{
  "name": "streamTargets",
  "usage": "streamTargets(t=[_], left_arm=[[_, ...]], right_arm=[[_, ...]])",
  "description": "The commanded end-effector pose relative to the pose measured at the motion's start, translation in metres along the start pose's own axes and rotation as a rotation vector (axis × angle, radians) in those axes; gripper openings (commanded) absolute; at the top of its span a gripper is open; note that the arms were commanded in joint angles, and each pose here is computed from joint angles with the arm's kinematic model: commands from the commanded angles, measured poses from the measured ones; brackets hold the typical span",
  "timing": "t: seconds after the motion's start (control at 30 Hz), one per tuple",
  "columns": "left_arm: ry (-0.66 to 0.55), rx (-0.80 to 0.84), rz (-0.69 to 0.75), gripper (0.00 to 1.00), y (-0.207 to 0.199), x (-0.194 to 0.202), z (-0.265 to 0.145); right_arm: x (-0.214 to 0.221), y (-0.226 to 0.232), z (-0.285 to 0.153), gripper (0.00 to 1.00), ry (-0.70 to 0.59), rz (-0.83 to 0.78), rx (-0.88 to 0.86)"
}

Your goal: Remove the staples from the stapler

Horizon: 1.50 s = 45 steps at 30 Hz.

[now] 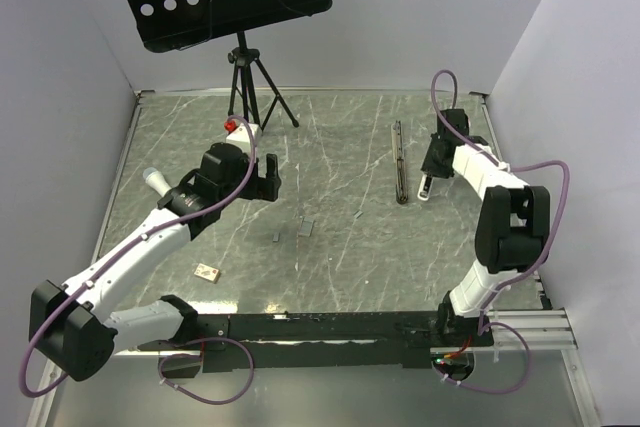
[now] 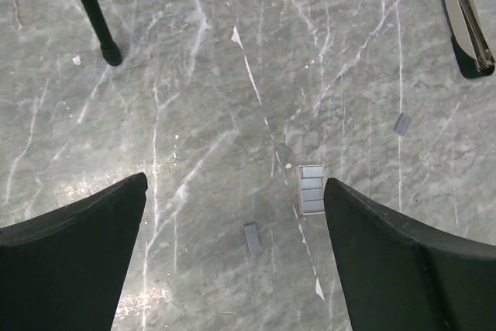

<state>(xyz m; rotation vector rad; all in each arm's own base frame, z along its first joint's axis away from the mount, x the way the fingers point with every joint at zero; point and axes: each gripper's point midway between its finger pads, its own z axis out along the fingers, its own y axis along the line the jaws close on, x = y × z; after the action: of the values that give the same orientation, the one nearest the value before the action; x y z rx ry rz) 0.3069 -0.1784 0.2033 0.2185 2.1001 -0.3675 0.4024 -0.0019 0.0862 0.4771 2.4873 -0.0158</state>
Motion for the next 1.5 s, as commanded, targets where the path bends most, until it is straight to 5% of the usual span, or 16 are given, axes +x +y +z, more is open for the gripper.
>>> streamTargets(t=[0.0,0.57,0.73,0.97,1.23,1.47], left_arm=[[-0.082,-0.036,-0.010,0.99,0.006,-0.021,-0.009],[-0.081,-0.064,-0.008,0.99,0.011,-0.020,-0.011],[-0.083,-0.073,-0.009,0.99,0.012,-0.021,-0.012],[-0.109,-0.110,-0.014,1.00,0.020,-0.026,-0.016],[-0.202,-0.279,-0.056,0.99,0.050,-0.042,-0.037],[-0.351,-0.309,-0.105,0.99,0.062,-0.061,-0.069]], right_arm=[[-0.011,-0.019,0.008,0.18,0.005,0.008,0.046],[0.013,-0.033,0.039,0.46,0.116,0.033,0.070],[0.010,-0.034,0.025,0.58,0.102,0.045,0.068],[0.005,-0.031,-0.015,0.62,0.042,0.060,0.040],[0.016,0.036,-0.052,0.62,-0.022,0.011,-0.157],[0.058,0.103,-0.052,0.60,0.046,0.078,-0.239]])
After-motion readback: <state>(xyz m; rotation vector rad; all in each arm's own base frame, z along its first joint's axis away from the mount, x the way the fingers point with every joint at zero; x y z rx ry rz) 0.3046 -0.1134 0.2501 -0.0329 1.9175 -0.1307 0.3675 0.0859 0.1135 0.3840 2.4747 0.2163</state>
